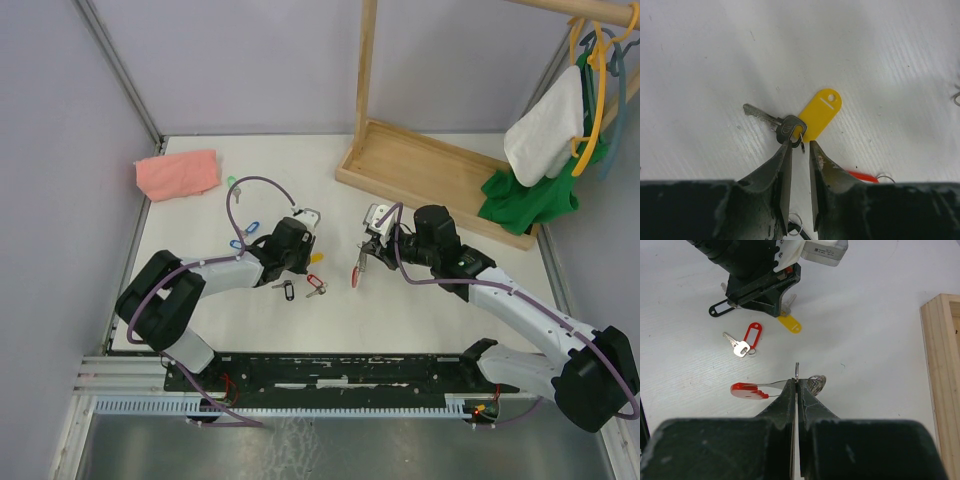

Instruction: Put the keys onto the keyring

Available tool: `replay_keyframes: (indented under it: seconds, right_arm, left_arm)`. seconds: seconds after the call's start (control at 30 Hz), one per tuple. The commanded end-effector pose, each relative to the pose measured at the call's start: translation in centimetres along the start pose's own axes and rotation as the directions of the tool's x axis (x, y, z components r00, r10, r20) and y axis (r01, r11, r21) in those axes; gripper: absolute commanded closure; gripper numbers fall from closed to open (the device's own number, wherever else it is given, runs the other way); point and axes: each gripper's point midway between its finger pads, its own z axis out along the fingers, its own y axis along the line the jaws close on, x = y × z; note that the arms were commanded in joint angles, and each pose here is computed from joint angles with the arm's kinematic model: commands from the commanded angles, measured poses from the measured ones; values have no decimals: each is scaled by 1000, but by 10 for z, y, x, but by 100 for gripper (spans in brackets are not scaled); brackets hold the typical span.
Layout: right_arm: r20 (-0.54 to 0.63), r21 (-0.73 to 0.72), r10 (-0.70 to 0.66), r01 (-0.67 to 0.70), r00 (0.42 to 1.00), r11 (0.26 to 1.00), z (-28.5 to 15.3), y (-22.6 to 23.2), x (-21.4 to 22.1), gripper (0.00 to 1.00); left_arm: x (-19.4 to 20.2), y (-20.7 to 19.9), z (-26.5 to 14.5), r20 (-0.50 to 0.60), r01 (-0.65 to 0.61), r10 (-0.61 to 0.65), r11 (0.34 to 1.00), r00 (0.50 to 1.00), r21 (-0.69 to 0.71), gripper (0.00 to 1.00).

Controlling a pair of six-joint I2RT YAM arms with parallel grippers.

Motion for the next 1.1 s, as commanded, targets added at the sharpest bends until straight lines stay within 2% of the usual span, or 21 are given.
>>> replay_keyframes:
  seconds: [0.0, 0.5, 0.7, 0.83, 0.93, 1.07]
  right_arm:
    - [72, 7, -22, 22, 997, 1000, -1, -4, -25, 99]
    - [72, -4, -20, 21, 997, 1000, 0, -2, -25, 99]
    - [72, -6, -19, 19, 997, 1000, 0, -2, -25, 99]
    - [75, -4, -21, 22, 997, 1000, -1, -2, -26, 99]
    - [84, -4, -32, 32, 996, 999, -2, -2, -27, 99]
    - [111, -8, -48, 49, 993, 999, -5, 0, -35, 99]
  left_arm:
    - [-14, -2, 1, 52, 46, -46, 999, 998, -1, 74]
    - [-8, -3, 6, 30, 42, -42, 999, 999, 0, 78]
    - [-8, -4, 6, 34, 39, -39, 999, 999, 1, 87]
    - [-15, -2, 0, 64, 27, -26, 1000, 998, -3, 97]
    - [-26, 0, -9, 112, -14, 15, 1000, 994, -4, 97]
    - [-58, -1, -32, 228, -109, 105, 994, 968, 6, 97]
